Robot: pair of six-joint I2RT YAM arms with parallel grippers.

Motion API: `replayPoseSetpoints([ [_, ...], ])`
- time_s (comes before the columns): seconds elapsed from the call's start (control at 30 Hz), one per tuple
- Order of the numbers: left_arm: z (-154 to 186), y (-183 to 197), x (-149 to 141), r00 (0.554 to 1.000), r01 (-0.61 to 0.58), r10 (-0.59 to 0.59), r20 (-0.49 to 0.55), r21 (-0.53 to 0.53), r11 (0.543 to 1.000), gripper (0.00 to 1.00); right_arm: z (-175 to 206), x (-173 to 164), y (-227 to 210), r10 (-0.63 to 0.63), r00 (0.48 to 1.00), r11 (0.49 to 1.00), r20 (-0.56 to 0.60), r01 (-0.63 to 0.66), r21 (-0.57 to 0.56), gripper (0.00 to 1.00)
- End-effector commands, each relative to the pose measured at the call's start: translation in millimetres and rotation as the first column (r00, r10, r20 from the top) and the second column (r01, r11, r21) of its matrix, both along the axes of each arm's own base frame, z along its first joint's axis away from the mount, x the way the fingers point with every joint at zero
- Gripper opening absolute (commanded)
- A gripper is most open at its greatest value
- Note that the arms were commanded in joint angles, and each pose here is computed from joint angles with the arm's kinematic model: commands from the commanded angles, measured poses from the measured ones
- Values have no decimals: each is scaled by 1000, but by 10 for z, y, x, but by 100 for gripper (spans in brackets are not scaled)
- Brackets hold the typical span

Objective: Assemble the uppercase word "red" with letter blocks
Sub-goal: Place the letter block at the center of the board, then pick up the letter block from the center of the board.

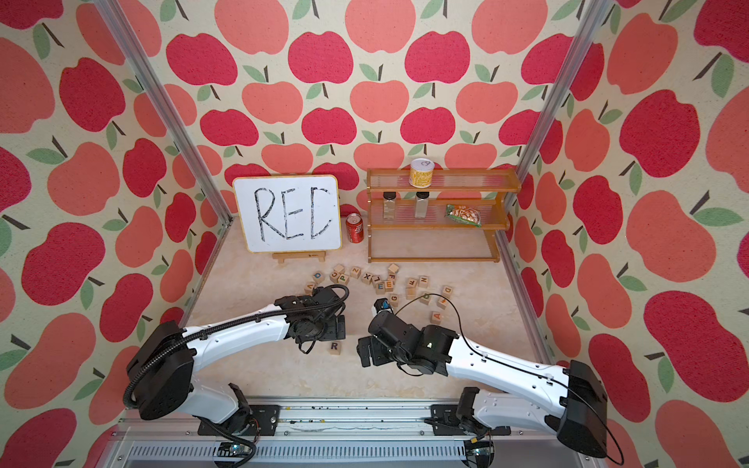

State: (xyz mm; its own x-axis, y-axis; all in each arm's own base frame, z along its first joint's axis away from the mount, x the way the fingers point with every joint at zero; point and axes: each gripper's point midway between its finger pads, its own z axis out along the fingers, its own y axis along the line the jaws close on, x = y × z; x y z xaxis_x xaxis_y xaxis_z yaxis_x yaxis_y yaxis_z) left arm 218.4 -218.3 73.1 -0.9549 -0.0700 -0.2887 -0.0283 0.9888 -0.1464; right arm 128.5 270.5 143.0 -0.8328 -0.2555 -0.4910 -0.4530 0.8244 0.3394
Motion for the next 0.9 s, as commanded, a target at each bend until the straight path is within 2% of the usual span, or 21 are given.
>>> replayPoseSetpoints([
  [0.0, 180, 96, 10, 1000, 5, -5, 10, 11, 1000, 99, 79, 39, 41, 36, 999, 999, 5, -36, -23, 99],
  [0.4, 489, 370, -43, 1000, 1, 1, 29, -54, 999, 99, 259, 315, 230, -6, 999, 998, -32, 4, -69, 99],
  [0.87, 661, 470, -247, 999, 32, -28, 29, -151, 988, 100, 421, 505, 40, -207, 978, 970, -31, 201, -134, 99],
])
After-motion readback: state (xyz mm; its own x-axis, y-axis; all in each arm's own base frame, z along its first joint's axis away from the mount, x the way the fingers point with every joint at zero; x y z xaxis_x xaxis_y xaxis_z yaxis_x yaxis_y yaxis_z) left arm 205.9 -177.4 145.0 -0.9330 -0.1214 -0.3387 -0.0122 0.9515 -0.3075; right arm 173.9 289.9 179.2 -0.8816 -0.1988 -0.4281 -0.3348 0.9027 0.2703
